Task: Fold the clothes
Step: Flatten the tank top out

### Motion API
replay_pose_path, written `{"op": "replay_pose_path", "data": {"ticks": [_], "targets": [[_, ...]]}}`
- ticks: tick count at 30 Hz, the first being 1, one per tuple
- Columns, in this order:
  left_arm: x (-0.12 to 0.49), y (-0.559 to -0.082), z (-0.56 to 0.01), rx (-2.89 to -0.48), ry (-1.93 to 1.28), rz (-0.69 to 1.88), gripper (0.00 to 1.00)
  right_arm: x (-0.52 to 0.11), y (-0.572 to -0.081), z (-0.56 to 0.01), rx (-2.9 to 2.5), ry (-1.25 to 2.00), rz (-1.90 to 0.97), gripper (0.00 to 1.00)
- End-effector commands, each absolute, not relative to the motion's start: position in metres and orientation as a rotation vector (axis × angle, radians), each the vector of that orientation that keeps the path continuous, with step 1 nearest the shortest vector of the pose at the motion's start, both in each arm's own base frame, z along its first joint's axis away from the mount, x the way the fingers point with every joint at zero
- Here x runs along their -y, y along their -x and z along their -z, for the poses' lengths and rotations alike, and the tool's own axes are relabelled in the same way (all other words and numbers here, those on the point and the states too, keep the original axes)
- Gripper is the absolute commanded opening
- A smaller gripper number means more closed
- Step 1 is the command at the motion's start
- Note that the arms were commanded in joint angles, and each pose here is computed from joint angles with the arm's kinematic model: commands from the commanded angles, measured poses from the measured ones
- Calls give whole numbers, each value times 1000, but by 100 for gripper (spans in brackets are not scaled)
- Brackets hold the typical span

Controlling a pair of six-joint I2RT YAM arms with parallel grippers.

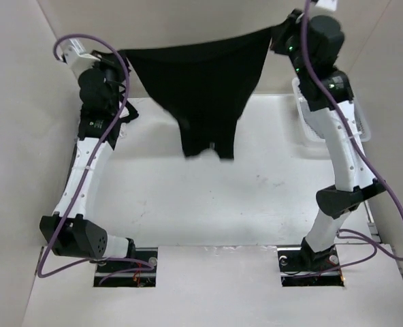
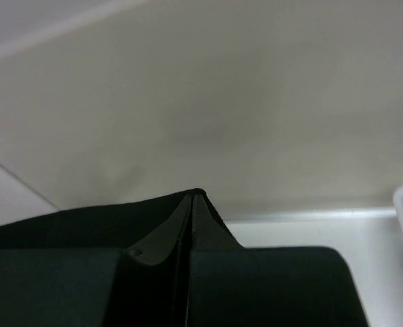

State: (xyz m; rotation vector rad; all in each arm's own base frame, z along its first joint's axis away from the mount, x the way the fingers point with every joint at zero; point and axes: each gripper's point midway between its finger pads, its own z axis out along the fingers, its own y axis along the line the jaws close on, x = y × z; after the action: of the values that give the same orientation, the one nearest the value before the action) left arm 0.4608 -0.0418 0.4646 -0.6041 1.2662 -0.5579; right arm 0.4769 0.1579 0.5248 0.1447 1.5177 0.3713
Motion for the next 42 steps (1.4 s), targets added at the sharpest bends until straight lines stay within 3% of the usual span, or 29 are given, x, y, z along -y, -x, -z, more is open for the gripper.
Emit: {"op": "replay_pose_path", "data": {"ticks": [1,6,11,18,25,31,37,42], "targets": [[35,-426,-553,-1063,520,596,1,-144,-444,-596,-1365,-131,-411,0],[32,-407,-573,-1020,497,588,1,-136,-425,-614,-1338,-130,-409,0],[36,-401,-546,-1065,503,582,1,-128,-415,-572,-1427,-141,-377,0],[60,-372,-417,-1252,545,601,1,-130,-363,-420,-1629,-184,-406,0],[51,-275,-259,-1513,606,557,1,-167,-256,-261,-1892,-117,-582,0],[40,-218,-186,-1688,742,554,1,-185,-166,-143,-2195,-128,-727,0],[34,-201,-181,-1684,862,586,1,-197,-128,-135,-2241,-147,-839,0],[32,-231,-194,-1652,853,536,1,-203,-165,-163,-2159,-109,-745,0]]}}
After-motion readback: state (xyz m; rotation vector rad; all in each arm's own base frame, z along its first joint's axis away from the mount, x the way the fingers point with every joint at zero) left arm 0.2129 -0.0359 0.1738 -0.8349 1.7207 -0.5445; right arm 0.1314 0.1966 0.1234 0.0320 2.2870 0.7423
